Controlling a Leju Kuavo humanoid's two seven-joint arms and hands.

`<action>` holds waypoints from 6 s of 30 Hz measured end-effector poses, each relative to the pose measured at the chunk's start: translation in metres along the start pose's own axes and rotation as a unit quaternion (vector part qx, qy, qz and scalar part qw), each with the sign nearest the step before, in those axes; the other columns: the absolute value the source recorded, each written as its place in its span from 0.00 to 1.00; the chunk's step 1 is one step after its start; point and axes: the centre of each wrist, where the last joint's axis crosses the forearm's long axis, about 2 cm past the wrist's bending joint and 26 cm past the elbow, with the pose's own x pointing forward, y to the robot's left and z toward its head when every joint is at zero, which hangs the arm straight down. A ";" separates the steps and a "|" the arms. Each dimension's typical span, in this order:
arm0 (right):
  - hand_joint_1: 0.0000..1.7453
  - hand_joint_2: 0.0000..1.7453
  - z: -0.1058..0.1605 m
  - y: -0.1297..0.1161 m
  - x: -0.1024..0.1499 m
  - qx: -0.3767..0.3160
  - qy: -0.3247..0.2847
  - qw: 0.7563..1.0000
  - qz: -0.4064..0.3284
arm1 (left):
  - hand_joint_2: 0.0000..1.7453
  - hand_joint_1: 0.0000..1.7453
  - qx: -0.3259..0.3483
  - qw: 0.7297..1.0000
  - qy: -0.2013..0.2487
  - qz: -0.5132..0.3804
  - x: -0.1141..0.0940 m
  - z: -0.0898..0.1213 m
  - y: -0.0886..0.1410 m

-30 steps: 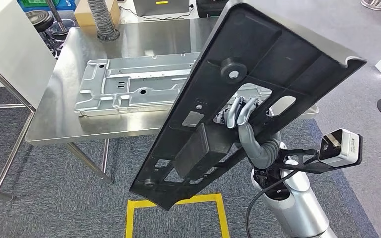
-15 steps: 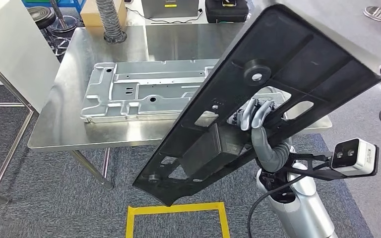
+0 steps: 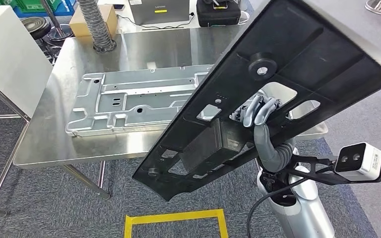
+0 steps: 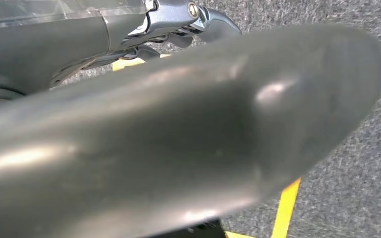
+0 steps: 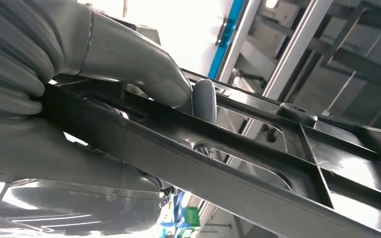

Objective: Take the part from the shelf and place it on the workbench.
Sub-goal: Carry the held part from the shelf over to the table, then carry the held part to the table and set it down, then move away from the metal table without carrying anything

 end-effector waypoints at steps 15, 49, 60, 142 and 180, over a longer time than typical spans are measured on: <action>1.00 1.00 0.026 -0.042 0.007 -0.084 0.014 0.993 0.083 | 0.00 0.00 -0.001 1.000 -0.007 -0.007 0.002 -0.001 0.009; 1.00 1.00 -0.092 -0.091 -0.140 0.235 0.309 0.494 0.778 | 0.00 0.00 -0.037 0.998 -0.041 -0.018 0.010 -0.004 -0.001; 1.00 1.00 -0.047 -0.056 -0.179 0.343 0.380 0.461 0.725 | 0.00 0.00 -0.040 0.997 -0.057 -0.024 0.008 -0.003 -0.002; 0.00 0.00 0.331 -0.029 0.128 -0.390 0.346 0.477 0.708 | 0.00 0.00 -0.037 0.997 -0.061 0.038 -0.021 0.012 -0.023; 0.00 0.00 0.447 0.148 -0.010 -0.353 0.928 0.117 -0.031 | 0.00 0.00 -0.124 0.992 -0.013 -0.035 -0.024 0.016 -0.039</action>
